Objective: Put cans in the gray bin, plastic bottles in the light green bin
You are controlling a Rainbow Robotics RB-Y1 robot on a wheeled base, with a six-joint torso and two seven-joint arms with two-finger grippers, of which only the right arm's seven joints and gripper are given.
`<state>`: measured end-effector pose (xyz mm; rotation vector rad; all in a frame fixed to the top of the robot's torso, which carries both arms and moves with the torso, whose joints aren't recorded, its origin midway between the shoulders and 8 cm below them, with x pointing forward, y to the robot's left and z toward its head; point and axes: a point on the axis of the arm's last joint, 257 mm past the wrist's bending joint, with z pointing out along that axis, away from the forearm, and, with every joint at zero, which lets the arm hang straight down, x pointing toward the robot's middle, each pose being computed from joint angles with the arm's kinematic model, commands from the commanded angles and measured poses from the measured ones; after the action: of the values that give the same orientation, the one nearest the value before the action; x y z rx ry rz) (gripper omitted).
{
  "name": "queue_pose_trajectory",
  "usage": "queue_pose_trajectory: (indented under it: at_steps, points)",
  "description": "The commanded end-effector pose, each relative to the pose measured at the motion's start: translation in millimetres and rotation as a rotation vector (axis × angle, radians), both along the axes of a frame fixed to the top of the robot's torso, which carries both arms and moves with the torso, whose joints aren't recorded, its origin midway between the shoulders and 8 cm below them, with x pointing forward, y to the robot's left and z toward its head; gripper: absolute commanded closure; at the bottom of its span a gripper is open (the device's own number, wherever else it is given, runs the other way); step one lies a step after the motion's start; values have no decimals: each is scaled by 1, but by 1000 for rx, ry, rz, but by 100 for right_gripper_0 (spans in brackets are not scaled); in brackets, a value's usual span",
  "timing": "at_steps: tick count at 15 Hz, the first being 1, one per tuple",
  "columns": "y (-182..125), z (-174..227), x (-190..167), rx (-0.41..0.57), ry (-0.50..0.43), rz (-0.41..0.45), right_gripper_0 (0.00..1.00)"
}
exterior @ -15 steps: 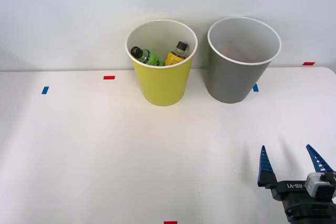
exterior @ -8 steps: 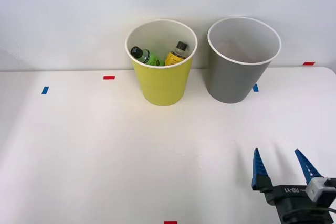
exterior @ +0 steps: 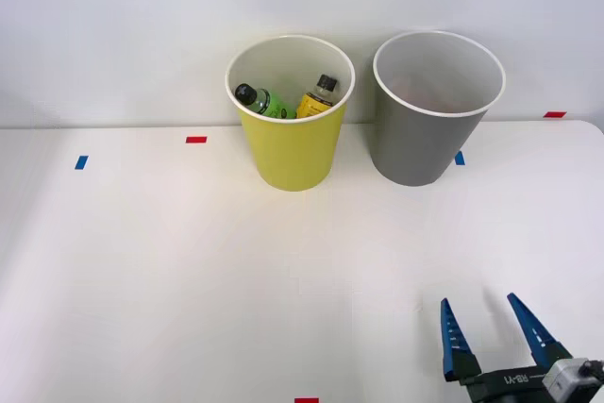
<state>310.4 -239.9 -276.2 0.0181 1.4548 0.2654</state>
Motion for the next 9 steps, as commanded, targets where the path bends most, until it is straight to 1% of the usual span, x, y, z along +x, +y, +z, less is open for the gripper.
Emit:
queue_pose_trajectory:
  at_steps: [1,9]
  points:
    - [-4,-4,-11,-10,-9,-13,0]
    - [-22,3,-37,-20,-26,-64,0]
